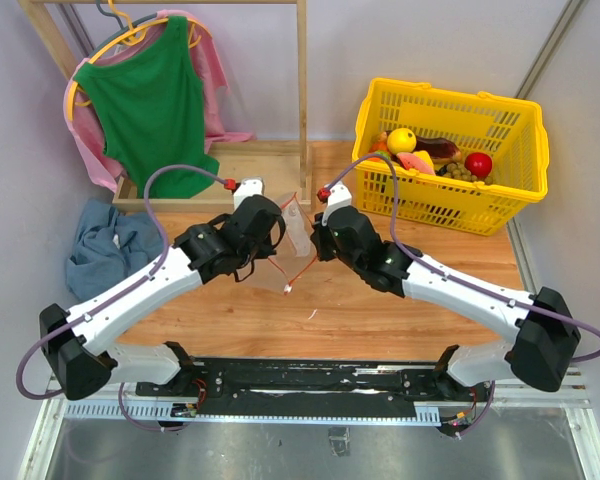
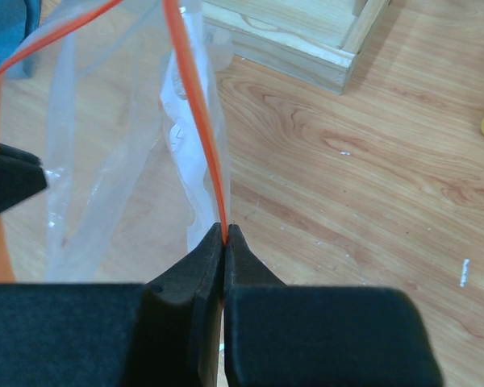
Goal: Place the food in the zip-top bag and seal the zipper
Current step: Unzip the zipper food storage bag, then move the bin to the center of the board.
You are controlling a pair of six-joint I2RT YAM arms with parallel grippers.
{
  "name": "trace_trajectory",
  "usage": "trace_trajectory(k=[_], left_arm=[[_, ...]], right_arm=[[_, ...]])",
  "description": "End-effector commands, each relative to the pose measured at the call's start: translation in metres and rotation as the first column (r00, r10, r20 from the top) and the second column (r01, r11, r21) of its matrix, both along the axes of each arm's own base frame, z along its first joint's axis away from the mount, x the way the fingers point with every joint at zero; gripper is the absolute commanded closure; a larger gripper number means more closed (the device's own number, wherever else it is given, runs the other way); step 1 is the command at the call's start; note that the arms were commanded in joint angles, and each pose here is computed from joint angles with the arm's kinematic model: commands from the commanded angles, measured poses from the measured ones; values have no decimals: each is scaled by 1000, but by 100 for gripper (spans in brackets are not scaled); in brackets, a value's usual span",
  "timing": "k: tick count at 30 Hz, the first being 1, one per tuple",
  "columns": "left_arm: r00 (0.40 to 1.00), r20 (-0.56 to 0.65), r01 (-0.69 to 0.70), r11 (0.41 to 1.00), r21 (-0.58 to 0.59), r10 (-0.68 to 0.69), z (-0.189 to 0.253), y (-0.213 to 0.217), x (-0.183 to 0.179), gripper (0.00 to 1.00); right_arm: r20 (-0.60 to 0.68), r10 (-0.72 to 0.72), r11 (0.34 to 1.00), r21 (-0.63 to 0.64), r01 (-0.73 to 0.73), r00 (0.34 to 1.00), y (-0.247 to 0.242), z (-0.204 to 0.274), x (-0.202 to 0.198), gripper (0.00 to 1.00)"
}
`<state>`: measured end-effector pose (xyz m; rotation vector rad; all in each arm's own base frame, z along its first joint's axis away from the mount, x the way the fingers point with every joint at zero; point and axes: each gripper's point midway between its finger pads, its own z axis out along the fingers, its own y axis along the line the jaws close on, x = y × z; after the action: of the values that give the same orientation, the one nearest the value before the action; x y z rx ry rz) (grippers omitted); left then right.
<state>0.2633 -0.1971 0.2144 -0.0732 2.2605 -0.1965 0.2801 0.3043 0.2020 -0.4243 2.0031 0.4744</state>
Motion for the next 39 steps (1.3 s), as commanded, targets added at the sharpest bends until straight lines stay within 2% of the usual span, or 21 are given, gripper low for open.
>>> trace_trajectory(k=[1, 4, 8, 16, 21, 26, 31, 35, 39], left_arm=[[996, 40, -80, 994, 79, 77, 21, 31, -6, 100], [991, 61, -124, 984, 129, 117, 28, 46, -6, 99], [997, 67, -51, 991, 127, 42, 37, 33, -2, 100], [998, 54, -27, 989, 147, 19, 34, 20, 8, 100], [995, 87, -66, 980, 186, 50, 42, 34, 15, 100], [995, 91, -58, 979, 196, 41, 54, 37, 19, 100], [995, 91, -57, 972, 227, 37, 58, 45, 16, 100], [997, 79, -45, 968, 249, 26, 57, 45, 16, 100], [998, 66, -41, 965, 261, 25, 53, 44, 16, 100]], right_arm=[[23, -23, 998, -64, 24, 999, -27, 4, 7, 99], [9, -18, 999, -44, 19, 1000, -37, 6, 12, 99], [27, 118, 992, -44, -117, 993, -22, 19, 6, 96], [26, 303, 952, -54, -302, 953, -23, 62, -4, 50], [56, 326, 942, -109, -319, 944, -48, 95, 7, 29], [67, 242, 960, -158, -229, 968, -88, 112, 50, 15], [65, 81, 973, -222, -65, 995, -150, 112, 113, 7], [26, 70, 978, -196, -63, 997, -169, 95, 151, 0], [-78, 122, 968, -213, -136, 990, -172, 55, 166, 2]])
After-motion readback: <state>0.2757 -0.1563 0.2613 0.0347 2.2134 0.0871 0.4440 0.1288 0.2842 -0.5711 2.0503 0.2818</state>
